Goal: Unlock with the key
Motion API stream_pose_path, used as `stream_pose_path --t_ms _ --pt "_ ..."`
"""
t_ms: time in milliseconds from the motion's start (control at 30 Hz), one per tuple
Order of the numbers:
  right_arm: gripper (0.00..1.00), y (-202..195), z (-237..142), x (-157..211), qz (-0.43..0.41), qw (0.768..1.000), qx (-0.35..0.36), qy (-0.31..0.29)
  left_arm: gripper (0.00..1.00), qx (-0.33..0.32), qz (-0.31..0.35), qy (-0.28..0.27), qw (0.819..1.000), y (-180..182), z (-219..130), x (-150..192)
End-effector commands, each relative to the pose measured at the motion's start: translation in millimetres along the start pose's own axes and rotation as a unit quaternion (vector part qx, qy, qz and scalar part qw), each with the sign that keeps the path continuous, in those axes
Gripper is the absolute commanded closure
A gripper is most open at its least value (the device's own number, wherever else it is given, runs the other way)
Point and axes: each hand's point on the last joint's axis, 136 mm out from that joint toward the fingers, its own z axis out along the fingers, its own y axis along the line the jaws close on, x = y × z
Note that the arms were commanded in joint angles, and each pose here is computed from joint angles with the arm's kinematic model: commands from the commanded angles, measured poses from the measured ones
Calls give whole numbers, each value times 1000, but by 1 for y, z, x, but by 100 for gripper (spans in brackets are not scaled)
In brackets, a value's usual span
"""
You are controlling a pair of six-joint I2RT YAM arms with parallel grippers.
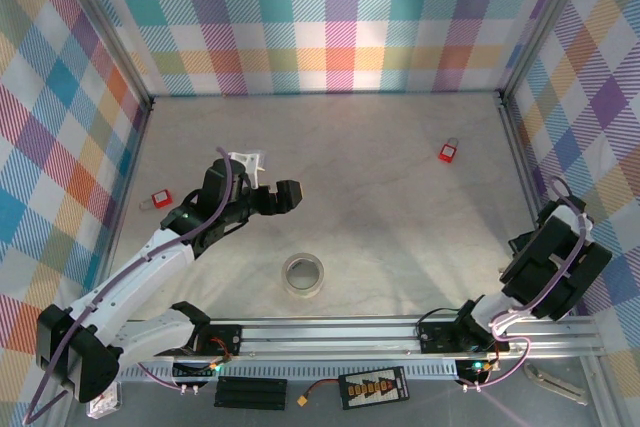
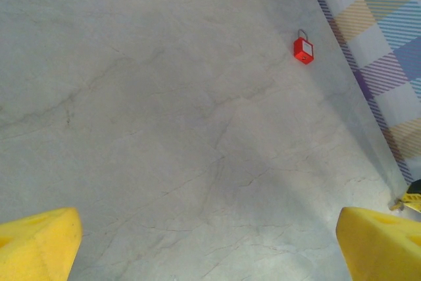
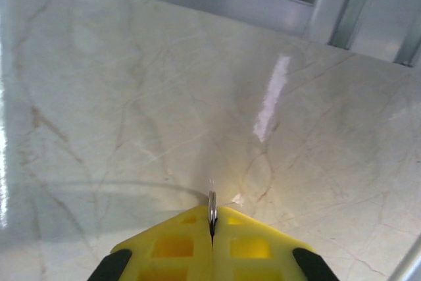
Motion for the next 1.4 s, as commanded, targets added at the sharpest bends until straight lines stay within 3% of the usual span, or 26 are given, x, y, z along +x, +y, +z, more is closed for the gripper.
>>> stream_pose_path --t_ms 0,233,400,567,767,933,1167,1367 --pt "100 15 -11 10 -5 998 -66 1 2 23 -11 0 1000 -12 -8 3" --pt "100 70 -75 39 -36 969 -246 -5 3 65 -50 5 997 -32 -2 11" --pt "100 128 -146 85 -94 915 -392 22 4 134 -98 12 986 -65 9 13" --pt "100 179 -241 147 -208 836 -508 22 6 190 -160 2 969 -92 12 7" --pt "100 205 -311 206 -296 753 -588 26 6 219 -264 13 939 -116 12 -1" --pt "100 219 -333 257 -348 707 -614 43 6 239 -367 31 898 -127 26 -4" --pt "100 226 -331 306 -379 680 -623 69 7 237 -450 -5 861 -118 37 -17" --pt "100 231 -320 332 -384 673 -626 90 6 256 -499 -5 828 -123 42 -22"
